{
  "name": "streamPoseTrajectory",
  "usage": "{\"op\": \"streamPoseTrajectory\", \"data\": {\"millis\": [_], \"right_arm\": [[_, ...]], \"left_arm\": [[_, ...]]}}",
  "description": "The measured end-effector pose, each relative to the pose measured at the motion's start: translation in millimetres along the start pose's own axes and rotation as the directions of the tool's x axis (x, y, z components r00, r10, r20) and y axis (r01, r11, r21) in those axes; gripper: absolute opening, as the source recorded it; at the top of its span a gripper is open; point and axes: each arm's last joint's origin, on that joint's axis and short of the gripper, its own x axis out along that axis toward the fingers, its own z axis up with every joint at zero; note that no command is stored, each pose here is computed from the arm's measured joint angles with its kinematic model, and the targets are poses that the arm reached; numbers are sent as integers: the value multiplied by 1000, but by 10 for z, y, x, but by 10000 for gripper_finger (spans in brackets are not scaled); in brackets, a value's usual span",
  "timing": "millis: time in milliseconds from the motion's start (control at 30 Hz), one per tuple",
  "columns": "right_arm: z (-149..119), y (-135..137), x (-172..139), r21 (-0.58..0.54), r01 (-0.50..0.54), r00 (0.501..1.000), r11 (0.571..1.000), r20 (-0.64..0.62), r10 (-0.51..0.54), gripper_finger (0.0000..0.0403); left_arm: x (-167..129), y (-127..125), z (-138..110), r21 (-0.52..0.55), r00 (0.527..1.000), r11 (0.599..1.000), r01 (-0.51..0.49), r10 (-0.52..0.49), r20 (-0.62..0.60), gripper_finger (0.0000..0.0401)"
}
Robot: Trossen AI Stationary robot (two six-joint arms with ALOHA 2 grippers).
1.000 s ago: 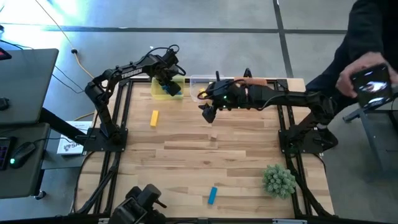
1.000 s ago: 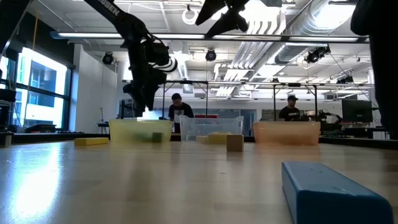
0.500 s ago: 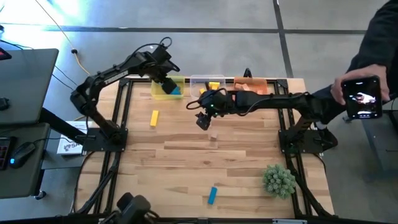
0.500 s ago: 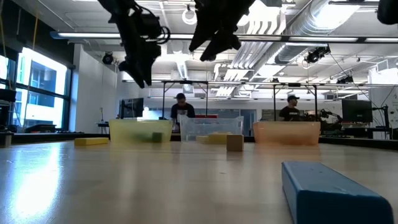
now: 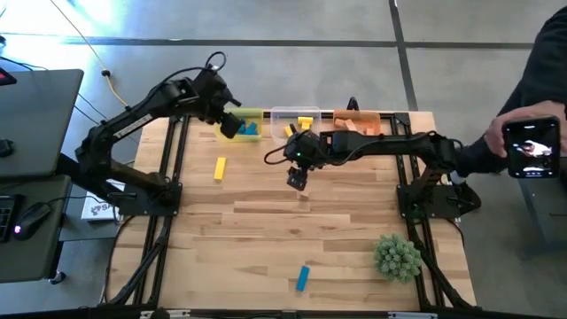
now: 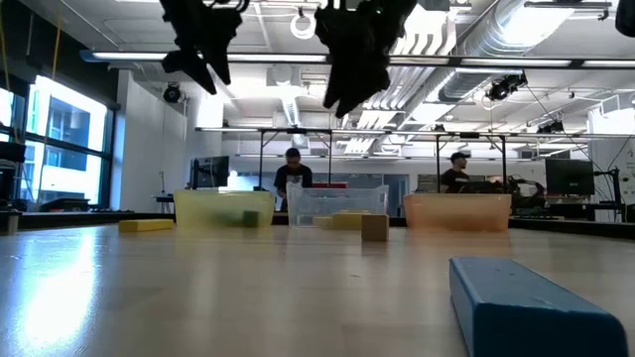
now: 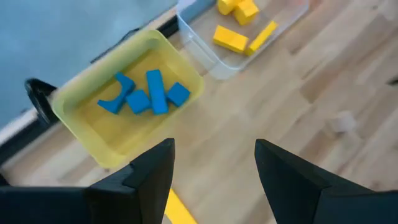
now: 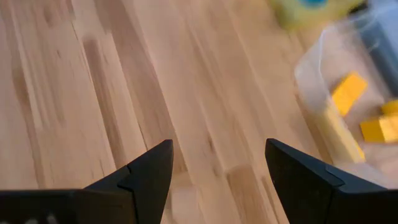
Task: Sort & place blocks by color
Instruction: Put the brown block into the orange bin
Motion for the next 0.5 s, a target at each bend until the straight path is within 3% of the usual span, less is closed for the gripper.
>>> {"op": "streamPoseTrajectory", "data": {"millis": [167,300,500], "right_arm": [[-84,3,37,-27,-1,996,1000,-88,-1,243],[-114,19,63,-34,-59,990,998,-132,54,243],[-136,40,72,-147,-152,978,977,-165,127,243]], "left_arm": [[-142,-179,-142,-14,999,999,41,-42,-18,213],[-181,-337,-249,-26,996,998,59,-60,-59,213],[-148,-580,-437,1,995,1000,12,-12,-97,213]]}}
